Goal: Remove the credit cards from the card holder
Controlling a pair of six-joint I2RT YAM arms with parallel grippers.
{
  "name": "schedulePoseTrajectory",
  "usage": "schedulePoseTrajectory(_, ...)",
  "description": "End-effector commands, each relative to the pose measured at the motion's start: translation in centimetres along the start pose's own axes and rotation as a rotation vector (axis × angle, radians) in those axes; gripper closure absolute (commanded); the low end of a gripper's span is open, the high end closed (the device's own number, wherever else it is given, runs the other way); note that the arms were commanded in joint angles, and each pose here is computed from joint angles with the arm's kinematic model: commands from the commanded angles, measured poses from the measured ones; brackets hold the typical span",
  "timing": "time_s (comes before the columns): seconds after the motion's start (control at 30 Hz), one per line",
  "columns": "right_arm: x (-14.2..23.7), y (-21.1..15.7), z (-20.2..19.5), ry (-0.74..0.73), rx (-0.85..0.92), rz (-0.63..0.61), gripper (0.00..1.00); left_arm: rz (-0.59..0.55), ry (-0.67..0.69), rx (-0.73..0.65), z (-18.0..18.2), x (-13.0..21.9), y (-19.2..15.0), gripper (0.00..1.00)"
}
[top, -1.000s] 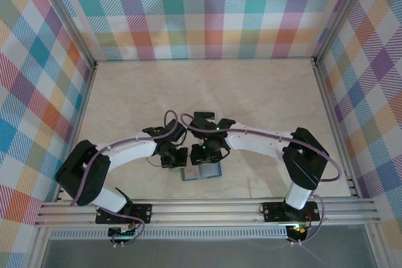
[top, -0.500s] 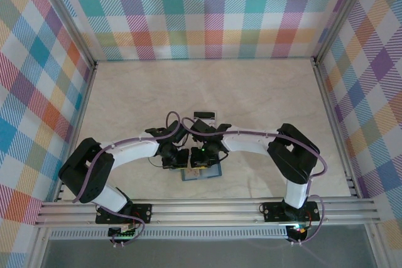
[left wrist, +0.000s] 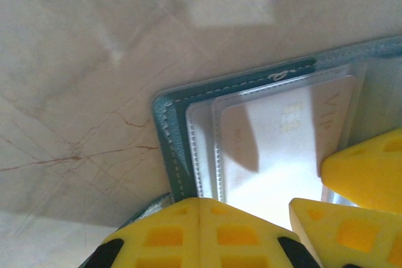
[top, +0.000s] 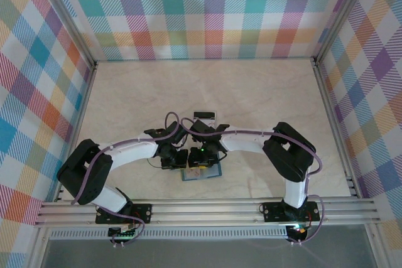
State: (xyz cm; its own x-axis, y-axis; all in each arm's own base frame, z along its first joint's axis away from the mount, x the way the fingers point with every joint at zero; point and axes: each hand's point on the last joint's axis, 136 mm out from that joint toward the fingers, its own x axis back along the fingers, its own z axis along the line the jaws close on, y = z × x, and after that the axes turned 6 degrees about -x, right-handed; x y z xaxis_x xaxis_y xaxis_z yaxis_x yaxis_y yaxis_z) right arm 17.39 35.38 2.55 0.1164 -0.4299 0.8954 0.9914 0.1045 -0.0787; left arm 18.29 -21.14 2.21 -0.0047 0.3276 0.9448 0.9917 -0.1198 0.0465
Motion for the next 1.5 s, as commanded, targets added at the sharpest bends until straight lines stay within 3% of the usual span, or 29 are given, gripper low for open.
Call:
schedulePoseTrajectory(0.0, 0.1, -0.2, -2.1, -0.094, -0.012, -0.007, 0.63, 0.021, 0.038, 0.008, 0.8, 0.2, -1.2, 0.98)
schedulePoseTrajectory(0.43, 2.3, -0.3, -0.1, -0.009, 0.012, -0.041, 0.55, -0.018, 0.018, 0.000, -0.2, 1.8, -0.4, 0.98)
schedulePoseTrajectory(0.7, 2.3, 0.0, -1.3, -0.054, 0.009, -0.060, 0.72, -0.048, -0.140, 0.029, -3.3, 1.7, 0.8, 0.99)
schedulePoseTrajectory(0.87, 2.0, 0.1, -2.1, -0.082, -0.002, -0.064, 0.81, -0.030, -0.161, 0.042, -3.7, 0.5, 1.0, 1.00)
schedulePoseTrajectory(1.07, 1.8, 0.4, -2.3, -0.092, -0.002, -0.073, 0.81, -0.012, -0.186, 0.046, -4.0, -0.2, 0.9, 1.00)
schedulePoseTrajectory(1.27, 1.2, 0.5, -2.0, -0.065, -0.002, -0.065, 0.75, 0.029, -0.076, 0.067, -1.6, -1.5, -0.1, 1.00)
schedulePoseTrajectory(1.47, 0.9, 0.5, -1.5, -0.026, 0.005, -0.058, 0.80, 0.046, -0.051, 0.066, -0.9, -1.9, -0.7, 1.00)
